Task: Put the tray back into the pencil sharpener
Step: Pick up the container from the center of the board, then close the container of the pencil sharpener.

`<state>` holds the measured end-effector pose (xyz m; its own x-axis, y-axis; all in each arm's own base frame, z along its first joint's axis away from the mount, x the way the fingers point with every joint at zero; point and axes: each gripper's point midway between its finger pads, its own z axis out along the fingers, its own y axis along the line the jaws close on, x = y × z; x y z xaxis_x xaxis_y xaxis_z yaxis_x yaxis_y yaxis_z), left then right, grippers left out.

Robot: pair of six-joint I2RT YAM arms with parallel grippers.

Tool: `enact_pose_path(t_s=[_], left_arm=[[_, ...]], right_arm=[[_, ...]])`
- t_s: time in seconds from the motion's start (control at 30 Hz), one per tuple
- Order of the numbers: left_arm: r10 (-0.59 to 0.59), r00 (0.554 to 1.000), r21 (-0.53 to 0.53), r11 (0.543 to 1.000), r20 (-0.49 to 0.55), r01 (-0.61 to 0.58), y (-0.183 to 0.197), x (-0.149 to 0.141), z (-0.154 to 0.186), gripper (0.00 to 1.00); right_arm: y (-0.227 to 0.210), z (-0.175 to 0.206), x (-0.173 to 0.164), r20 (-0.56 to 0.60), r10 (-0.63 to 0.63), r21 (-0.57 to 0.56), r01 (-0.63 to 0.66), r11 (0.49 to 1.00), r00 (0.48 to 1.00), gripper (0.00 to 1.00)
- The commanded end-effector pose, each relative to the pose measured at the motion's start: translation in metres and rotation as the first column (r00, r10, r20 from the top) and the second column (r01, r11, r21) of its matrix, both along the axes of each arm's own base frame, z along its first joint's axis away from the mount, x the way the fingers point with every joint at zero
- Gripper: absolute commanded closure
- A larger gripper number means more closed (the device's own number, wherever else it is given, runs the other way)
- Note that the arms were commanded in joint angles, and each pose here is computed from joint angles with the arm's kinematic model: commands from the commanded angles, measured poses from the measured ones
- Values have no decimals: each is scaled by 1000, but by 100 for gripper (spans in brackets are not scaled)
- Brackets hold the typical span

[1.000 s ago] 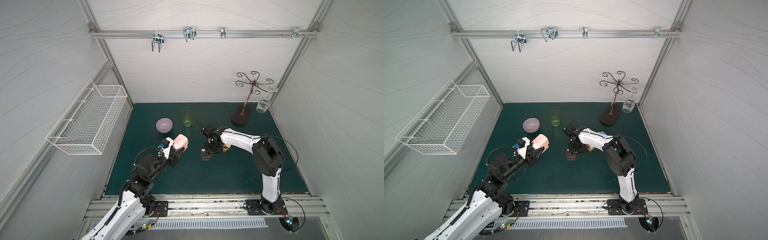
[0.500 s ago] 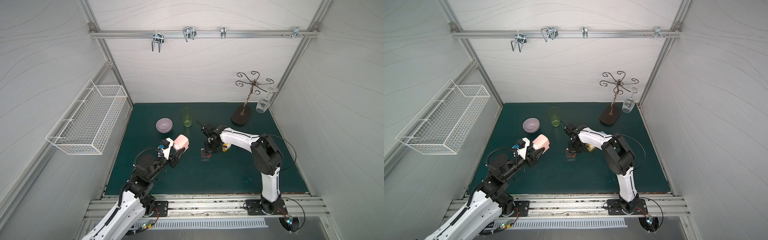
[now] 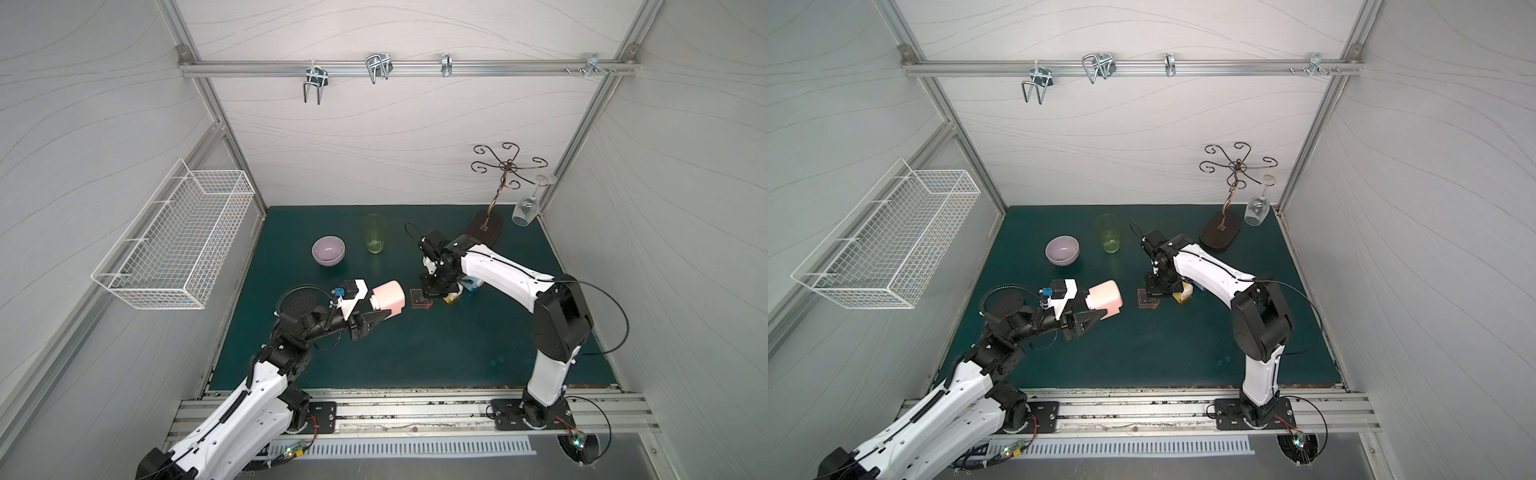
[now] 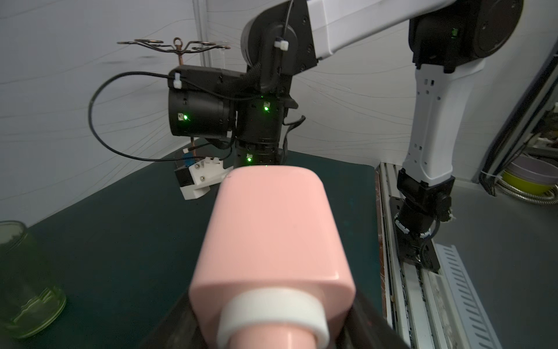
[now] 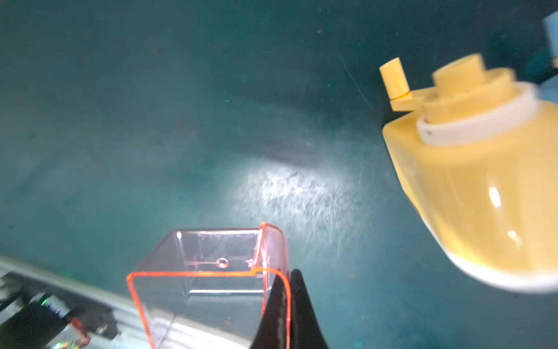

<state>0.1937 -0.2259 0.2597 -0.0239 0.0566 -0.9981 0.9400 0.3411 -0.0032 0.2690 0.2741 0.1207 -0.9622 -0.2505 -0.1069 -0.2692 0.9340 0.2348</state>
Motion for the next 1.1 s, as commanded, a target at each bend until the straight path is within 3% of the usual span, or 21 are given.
enact_pose_path(t_s=[0.0, 0.1, 0.23, 0.5, 0.8, 1.07], left_arm=[[-166, 973, -2, 986, 163, 169, -11, -21, 38, 100], [-209, 965, 25, 978, 157, 207, -20, -23, 35, 100], [-180, 973, 47, 983, 145, 175, -24, -13, 28, 100], [-12, 986, 101, 995, 166, -5, -19, 19, 19, 100], [12, 989, 83, 996, 149, -24, -20, 25, 20, 100], [-22, 985, -11, 1000, 172, 24, -23, 16, 40, 100]], right_arm=[[-13, 25, -31, -72, 66, -14, -67, 998, 995, 100], [-18, 44, -41, -77, 78, -20, -80, 997, 994, 100], [-24, 67, -54, -114, 66, -24, -69, 997, 991, 100], [-20, 97, -67, -114, 74, -52, -80, 995, 991, 100], [-1, 104, -64, -111, 110, -51, -116, 992, 988, 100], [-1, 98, -62, -134, 112, -64, -122, 990, 985, 100]])
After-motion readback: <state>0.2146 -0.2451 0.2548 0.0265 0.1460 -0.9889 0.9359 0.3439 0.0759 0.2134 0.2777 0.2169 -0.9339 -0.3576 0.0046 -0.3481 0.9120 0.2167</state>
